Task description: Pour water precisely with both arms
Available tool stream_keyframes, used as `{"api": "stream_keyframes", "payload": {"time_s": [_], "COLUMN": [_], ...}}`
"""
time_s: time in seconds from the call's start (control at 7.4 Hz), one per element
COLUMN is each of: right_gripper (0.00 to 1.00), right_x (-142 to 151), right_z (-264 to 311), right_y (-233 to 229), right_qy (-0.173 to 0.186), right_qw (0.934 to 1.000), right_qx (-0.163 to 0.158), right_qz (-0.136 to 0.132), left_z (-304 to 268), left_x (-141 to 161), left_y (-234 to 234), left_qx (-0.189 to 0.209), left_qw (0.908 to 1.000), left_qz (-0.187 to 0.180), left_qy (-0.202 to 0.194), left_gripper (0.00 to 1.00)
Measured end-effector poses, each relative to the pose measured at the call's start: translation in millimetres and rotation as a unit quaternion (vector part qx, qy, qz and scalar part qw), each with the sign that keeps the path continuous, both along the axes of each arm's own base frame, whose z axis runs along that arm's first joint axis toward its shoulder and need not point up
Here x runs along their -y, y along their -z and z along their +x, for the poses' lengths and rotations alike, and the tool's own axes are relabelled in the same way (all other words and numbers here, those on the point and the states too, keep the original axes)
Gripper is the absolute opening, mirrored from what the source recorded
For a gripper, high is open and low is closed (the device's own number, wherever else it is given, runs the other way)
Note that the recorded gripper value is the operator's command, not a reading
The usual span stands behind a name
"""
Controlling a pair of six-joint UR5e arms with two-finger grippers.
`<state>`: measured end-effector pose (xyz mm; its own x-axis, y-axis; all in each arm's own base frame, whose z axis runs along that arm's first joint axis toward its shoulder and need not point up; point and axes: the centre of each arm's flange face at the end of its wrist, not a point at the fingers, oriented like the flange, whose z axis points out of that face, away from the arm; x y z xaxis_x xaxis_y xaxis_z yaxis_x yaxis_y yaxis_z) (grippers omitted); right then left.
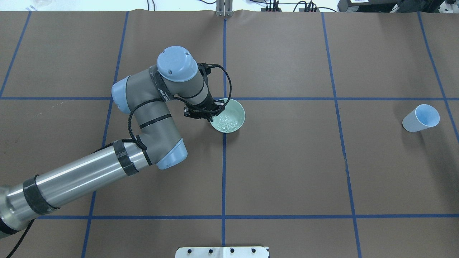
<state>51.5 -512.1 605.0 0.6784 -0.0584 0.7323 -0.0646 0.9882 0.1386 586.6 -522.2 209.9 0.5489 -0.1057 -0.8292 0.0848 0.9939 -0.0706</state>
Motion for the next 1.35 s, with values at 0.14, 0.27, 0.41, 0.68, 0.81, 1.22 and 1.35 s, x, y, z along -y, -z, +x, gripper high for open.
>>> {"api": "stream_keyframes", "payload": {"time_s": [0.14,0.27,0.41,0.68,0.81,1.22,1.35], "right_gripper": [1.00,1.00,1.00,1.00,1.00,1.00,1.00], "right_x": [-0.1,-0.4,-0.4,-0.5,-1.0,-6.3,-7.7], "right_z": [-0.2,-0.2,0.0,0.3,0.6,0.6,0.4], "right_y": [0.0,0.2,1.1,4.5,4.6,-0.4,-1.5], "right_qy": [0.000,0.001,0.001,0.000,0.000,-0.001,-0.002], "right_qw": [1.0000,1.0000,1.0000,1.0000,0.9999,1.0000,1.0000], "right_qx": [0.001,0.002,0.002,0.000,-0.002,-0.003,-0.004], "right_qz": [0.000,0.000,0.001,0.009,0.010,0.007,0.008], "left_z": [-11.6,-31.7,-60.0,-128.1,-167.5,-270.5,-293.4], "left_x": [4.4,8.1,8.4,-7.0,-17.4,-46.5,-52.4], "left_y": [11.0,25.3,40.0,32.9,5.6,-112.6,-147.0], "left_qx": [-0.003,0.000,0.006,0.014,0.021,0.062,0.074], "left_qw": [1.0000,0.9999,0.9996,0.9993,0.9995,0.9963,0.9945], "left_qz": [-0.002,-0.010,-0.024,-0.033,-0.023,0.011,0.020], "left_qy": [0.006,0.010,0.011,0.008,-0.006,-0.058,-0.072], "left_gripper": [0.00,0.00,0.00,0.00,0.00,0.00,0.00]}}
